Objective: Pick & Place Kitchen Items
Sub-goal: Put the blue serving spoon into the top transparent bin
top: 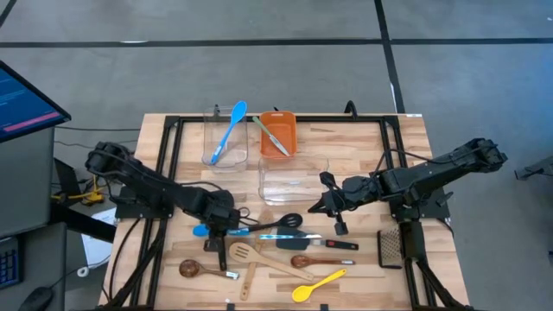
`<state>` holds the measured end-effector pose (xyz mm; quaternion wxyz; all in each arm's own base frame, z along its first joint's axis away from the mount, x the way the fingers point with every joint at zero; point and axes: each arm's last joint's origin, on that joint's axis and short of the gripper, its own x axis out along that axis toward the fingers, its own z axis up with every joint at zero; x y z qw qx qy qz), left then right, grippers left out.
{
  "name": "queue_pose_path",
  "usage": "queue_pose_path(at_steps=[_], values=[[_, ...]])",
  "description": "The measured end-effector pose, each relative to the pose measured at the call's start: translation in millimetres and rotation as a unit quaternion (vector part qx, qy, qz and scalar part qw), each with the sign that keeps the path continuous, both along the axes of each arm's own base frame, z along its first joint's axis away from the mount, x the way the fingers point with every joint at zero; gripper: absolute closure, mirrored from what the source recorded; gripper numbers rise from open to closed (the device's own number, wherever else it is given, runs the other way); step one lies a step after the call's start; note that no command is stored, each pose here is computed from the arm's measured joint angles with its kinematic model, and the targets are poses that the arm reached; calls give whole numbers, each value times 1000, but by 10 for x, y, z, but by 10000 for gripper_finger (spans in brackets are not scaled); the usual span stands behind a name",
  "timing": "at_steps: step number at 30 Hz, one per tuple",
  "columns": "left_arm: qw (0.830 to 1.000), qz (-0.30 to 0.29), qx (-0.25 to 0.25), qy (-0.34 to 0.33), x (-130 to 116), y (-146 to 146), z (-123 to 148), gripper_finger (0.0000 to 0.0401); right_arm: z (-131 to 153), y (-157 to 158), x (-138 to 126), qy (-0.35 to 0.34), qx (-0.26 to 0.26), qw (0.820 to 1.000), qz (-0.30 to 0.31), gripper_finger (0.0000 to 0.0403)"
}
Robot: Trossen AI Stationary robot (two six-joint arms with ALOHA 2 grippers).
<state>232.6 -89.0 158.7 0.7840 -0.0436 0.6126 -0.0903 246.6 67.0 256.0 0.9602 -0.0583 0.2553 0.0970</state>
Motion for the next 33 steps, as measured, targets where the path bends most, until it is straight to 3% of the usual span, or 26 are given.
queue_pose_path(at_steps=[11,21,25,33], values=[[993,23,-20,-113,-204,96,538,386,1,1,0,0,0,1000,0,403],[971,47,-28,-233,-458,215,979,385,4,1,2,-2,1,1000,0,403],[958,61,-13,-279,-554,272,1108,385,4,1,2,-3,1,1000,0,403],[924,102,68,-361,-684,413,1294,385,9,1,5,-5,1,1000,0,403]])
